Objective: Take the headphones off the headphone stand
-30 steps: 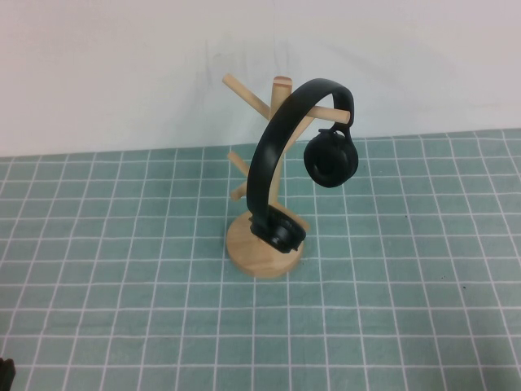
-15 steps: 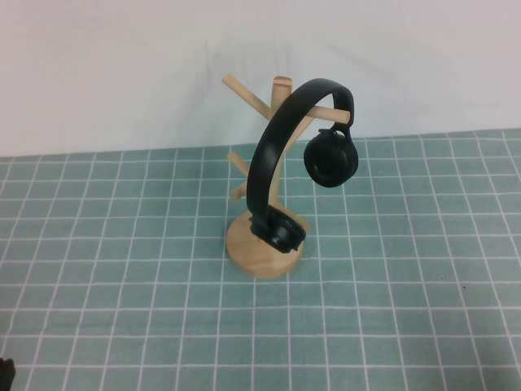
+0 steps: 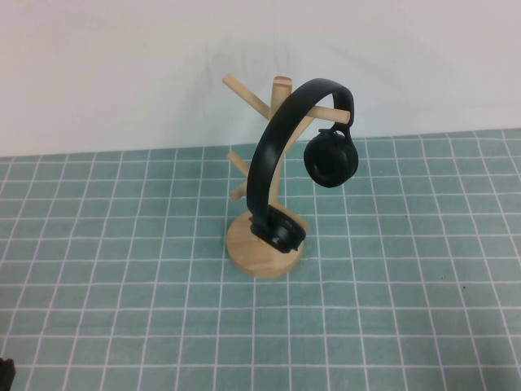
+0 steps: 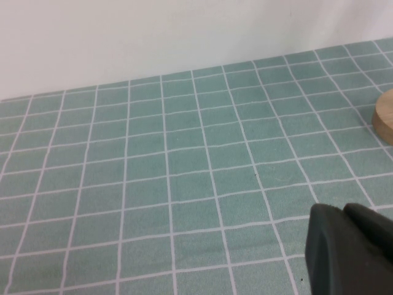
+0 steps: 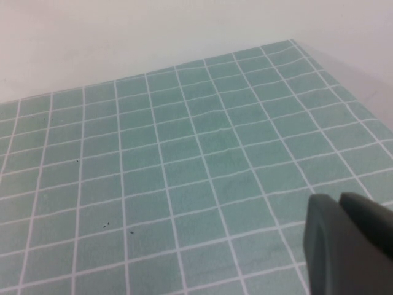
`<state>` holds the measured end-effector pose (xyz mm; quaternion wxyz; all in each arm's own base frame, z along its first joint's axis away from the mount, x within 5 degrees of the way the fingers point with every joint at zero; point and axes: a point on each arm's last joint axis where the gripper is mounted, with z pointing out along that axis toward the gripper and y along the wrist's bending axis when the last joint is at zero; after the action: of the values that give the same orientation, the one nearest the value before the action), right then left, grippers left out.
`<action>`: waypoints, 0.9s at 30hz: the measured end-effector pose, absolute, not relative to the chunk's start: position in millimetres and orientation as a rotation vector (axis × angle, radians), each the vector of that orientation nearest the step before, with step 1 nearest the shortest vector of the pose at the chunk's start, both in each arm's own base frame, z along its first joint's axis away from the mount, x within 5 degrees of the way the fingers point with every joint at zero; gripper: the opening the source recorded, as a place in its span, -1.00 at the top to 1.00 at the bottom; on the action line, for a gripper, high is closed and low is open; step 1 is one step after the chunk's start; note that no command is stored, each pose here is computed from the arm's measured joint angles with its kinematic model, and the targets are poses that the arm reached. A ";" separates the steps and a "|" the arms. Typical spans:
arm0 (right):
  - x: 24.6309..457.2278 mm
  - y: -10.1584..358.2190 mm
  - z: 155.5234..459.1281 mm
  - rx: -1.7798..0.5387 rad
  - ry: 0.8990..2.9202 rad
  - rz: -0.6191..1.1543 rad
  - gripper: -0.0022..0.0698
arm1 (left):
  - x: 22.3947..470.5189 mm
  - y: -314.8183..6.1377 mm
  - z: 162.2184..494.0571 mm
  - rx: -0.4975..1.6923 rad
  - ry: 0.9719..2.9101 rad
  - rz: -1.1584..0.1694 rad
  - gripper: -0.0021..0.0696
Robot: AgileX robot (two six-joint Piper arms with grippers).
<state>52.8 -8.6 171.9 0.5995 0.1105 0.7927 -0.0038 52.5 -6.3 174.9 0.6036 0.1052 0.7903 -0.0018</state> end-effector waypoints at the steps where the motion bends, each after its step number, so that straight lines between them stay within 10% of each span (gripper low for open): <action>1: 52.8 -8.6 171.9 0.256 1.838 -0.009 0.96 | 52.5 -6.3 174.9 0.244 1.829 -0.004 0.96; 27: 52.8 -8.6 171.9 0.256 1.838 -0.009 0.96 | 52.5 -6.3 174.9 0.244 1.829 -0.004 0.96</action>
<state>52.8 -8.6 171.9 0.5995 0.1105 0.7927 -0.0038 52.5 -6.3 174.9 0.6036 0.1052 0.7903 -0.0018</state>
